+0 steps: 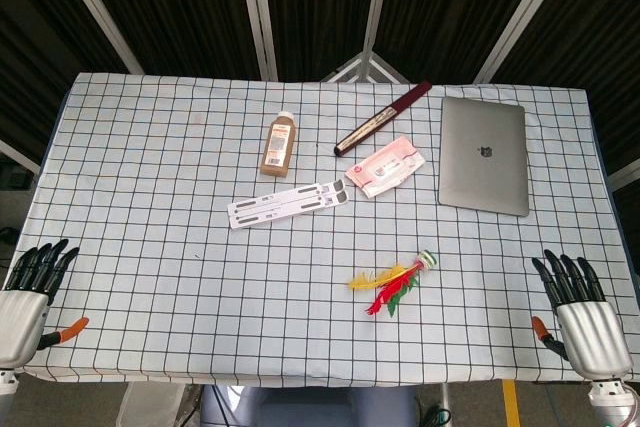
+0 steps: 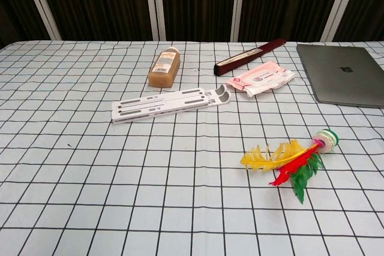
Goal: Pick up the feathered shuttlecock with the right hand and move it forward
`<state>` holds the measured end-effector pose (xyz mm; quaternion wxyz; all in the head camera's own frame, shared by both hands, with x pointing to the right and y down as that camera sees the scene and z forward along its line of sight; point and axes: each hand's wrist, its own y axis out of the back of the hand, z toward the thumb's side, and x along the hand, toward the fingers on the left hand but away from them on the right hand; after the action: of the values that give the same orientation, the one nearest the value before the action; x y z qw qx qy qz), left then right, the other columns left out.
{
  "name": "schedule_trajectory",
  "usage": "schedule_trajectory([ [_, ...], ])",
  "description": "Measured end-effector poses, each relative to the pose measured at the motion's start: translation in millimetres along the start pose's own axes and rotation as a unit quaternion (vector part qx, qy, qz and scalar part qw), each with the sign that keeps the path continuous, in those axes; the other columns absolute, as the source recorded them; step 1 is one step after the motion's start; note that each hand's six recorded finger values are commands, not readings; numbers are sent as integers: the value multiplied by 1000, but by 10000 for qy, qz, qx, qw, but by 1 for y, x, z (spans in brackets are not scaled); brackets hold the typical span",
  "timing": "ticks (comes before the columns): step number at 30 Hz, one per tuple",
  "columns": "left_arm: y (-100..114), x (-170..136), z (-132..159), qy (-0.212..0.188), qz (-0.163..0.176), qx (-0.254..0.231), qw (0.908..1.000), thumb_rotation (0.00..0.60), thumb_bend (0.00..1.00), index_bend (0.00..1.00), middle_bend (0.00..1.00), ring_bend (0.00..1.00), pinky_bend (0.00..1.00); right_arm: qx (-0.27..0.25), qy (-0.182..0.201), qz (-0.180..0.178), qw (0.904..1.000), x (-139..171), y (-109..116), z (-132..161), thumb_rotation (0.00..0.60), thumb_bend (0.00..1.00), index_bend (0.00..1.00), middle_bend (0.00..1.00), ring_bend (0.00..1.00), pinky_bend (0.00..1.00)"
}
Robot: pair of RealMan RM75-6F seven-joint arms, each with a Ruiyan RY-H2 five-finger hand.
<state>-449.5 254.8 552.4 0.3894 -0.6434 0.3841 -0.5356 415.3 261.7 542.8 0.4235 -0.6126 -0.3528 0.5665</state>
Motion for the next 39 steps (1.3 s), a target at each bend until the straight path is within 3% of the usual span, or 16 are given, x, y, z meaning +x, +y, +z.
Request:
schedule_trajectory([
  [12, 0, 0, 0, 5, 1, -2, 10000, 600, 0, 0, 0, 0, 0, -164, 181, 88, 9997, -4, -5, 10, 600, 357, 5, 0, 0, 0],
  [17, -1, 1, 1, -7, -7, 7, 10000, 600, 0, 0, 0, 0, 0, -675, 499, 202, 9963, -13, -10, 28, 600, 358, 186, 2, 0, 0],
  [22, 0, 1, 0, -4, 12, 5, 10000, 600, 0, 0, 0, 0, 0, -1314, 977, 358, 9859, -30, -23, 62, 600, 358, 337, 90, 0, 0],
  [29, 0, 1, 0, -5, 15, -7, 10000, 600, 0, 0, 0, 0, 0, -1598, 1601, 556, 9725, -46, -49, 118, 600, 358, 411, 156, 0, 0],
  [39, 0, 2, -1, 11, -9, -43, 10000, 600, 0, 0, 0, 0, 0, -1754, 1792, 798, 9648, -65, -90, 176, 600, 357, 450, 179, 0, 0],
])
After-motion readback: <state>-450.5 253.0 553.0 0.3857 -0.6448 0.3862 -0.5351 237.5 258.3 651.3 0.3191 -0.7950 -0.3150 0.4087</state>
